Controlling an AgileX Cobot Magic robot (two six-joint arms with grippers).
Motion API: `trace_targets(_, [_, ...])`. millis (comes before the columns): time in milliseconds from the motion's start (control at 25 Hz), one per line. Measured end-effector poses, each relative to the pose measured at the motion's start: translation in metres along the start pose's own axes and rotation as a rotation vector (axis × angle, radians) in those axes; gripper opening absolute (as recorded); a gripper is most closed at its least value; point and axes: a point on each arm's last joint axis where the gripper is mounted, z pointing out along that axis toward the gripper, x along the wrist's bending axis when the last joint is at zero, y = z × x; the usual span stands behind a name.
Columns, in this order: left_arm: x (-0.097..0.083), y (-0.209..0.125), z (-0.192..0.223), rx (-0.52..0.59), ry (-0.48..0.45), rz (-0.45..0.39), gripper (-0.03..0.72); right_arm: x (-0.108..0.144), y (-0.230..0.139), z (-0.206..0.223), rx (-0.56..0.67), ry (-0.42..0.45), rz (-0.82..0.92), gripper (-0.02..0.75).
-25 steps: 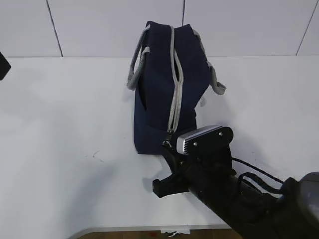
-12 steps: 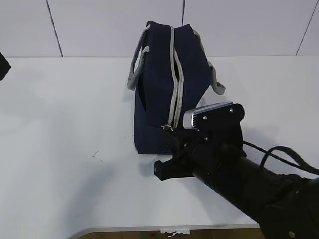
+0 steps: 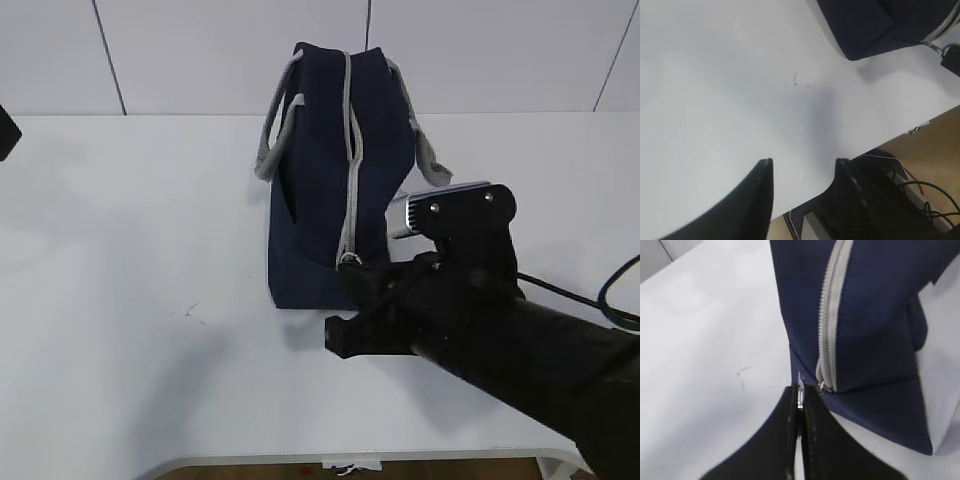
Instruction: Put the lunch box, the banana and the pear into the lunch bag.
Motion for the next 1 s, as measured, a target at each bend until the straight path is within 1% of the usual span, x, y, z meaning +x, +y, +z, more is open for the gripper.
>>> trace_targets(200, [0.0, 0.0, 0.0, -0.002, 0.0, -0.001, 0.308, 0.002, 0.009, -0.007, -0.026, 0.009, 0.002, 0.001])
trace_targets(360, [0.0, 0.0, 0.0, -0.002, 0.0, -0.001, 0.308, 0.007, 0.02, -0.003, -0.036, 0.021, -0.002, 0.001])
trace_targets(800, [0.001, -0.005, 0.009, 0.033, 0.0, -0.006, 0.308, 0.025, 0.055, 0.005, 0.011, 0.074, -0.053, 0.001])
trace_targets(1000, [0.002, -0.006, 0.011, 0.039, 0.001, -0.008, 0.308, 0.033, 0.075, 0.004, 0.009, 0.091, -0.086, 0.001])
